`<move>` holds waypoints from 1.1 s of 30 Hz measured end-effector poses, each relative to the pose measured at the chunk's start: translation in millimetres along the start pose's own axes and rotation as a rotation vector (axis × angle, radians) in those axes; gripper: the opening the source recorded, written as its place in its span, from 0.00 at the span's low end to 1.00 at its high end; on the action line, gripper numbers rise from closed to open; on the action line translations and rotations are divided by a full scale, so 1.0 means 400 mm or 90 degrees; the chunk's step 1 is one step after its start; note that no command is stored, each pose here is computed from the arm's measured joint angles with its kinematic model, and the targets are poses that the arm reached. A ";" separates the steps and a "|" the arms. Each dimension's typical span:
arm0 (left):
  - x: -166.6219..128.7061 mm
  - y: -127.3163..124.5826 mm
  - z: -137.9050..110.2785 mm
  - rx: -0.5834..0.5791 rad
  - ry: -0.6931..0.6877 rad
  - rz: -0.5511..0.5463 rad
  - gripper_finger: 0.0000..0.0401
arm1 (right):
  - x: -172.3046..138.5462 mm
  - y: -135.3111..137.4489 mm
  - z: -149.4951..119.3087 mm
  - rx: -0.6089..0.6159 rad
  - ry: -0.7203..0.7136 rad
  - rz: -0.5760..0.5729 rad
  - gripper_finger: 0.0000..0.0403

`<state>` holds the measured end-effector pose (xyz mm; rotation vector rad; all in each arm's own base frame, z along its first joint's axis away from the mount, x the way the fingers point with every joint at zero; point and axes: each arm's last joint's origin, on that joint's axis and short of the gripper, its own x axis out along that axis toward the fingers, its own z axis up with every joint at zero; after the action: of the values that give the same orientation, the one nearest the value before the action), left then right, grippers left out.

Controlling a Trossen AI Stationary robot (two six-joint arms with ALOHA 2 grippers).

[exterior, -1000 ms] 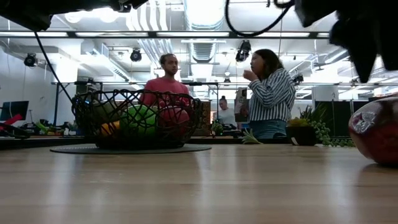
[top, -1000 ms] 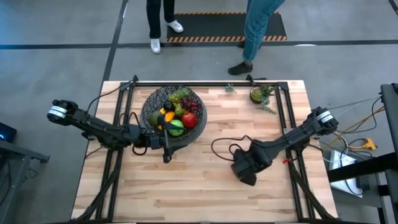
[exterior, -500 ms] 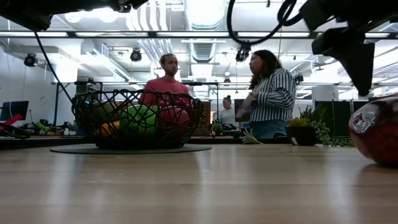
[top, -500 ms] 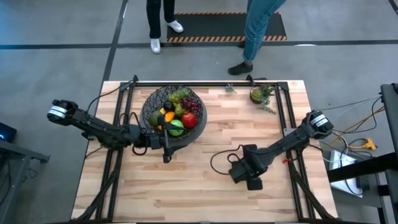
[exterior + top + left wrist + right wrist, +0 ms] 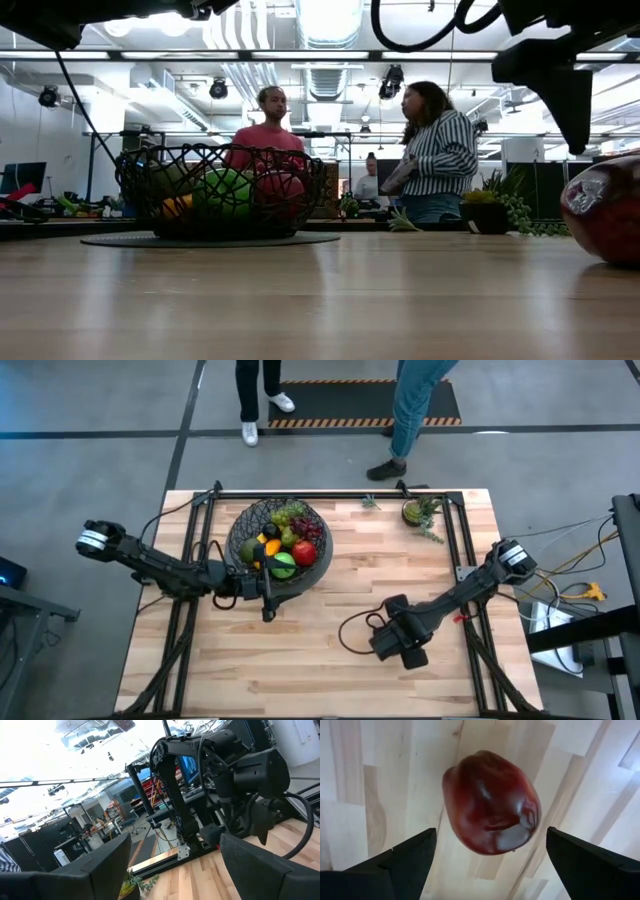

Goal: Build produce basket
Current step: Put the red apple into the basket

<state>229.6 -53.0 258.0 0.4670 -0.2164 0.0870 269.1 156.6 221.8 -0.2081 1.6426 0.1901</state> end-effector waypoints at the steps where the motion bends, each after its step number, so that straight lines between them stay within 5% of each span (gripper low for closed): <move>1: 0.000 0.000 0.000 0.000 0.000 0.000 0.72 | 0.002 0.000 0.002 -0.002 -0.002 -0.002 0.89; 33: 0.000 0.000 -0.001 0.002 0.002 0.002 0.72 | 0.052 0.002 0.014 -0.065 -0.001 -0.013 0.89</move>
<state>229.8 -52.9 257.7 0.4690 -0.2132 0.0907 272.8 158.2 200.6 -0.3028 1.6292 0.2590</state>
